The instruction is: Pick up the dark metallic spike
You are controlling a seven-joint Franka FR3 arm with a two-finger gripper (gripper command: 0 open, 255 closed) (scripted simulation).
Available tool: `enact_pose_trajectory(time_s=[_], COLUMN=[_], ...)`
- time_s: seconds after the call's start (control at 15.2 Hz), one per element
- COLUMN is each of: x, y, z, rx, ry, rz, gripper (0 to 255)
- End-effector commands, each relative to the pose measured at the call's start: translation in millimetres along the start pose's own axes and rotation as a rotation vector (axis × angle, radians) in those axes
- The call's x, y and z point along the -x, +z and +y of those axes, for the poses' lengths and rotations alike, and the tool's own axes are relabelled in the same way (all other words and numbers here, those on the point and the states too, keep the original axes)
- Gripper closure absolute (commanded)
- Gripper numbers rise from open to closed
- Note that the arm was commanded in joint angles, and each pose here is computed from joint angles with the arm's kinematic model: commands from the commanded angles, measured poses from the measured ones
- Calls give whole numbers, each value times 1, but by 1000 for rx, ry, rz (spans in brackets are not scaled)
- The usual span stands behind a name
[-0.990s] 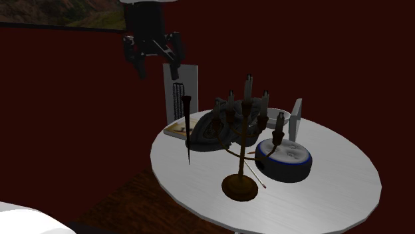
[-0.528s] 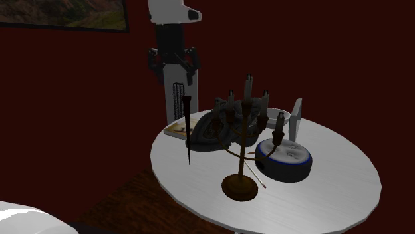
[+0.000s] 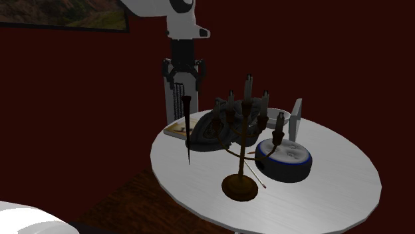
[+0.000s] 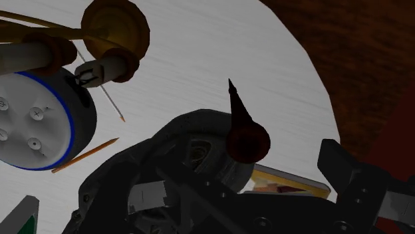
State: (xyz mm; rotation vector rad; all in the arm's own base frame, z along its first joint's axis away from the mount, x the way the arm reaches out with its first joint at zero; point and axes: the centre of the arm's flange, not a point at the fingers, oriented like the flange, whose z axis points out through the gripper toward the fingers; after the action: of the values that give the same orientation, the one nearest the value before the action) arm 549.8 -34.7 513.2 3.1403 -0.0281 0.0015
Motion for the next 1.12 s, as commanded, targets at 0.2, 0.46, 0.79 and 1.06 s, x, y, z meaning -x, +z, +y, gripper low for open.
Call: enact_pose_trajectory(time_s=[0.2,0.46,0.79,1.06], x=[-2,-2,-1,-2], y=[26,33,34,34], z=[0,0,1,0], rx=[-1,-1,-1,-1], ry=[-1,-1,-1,-1], rz=[-1,-1,-1,-1], gripper=[0,255,255,255])
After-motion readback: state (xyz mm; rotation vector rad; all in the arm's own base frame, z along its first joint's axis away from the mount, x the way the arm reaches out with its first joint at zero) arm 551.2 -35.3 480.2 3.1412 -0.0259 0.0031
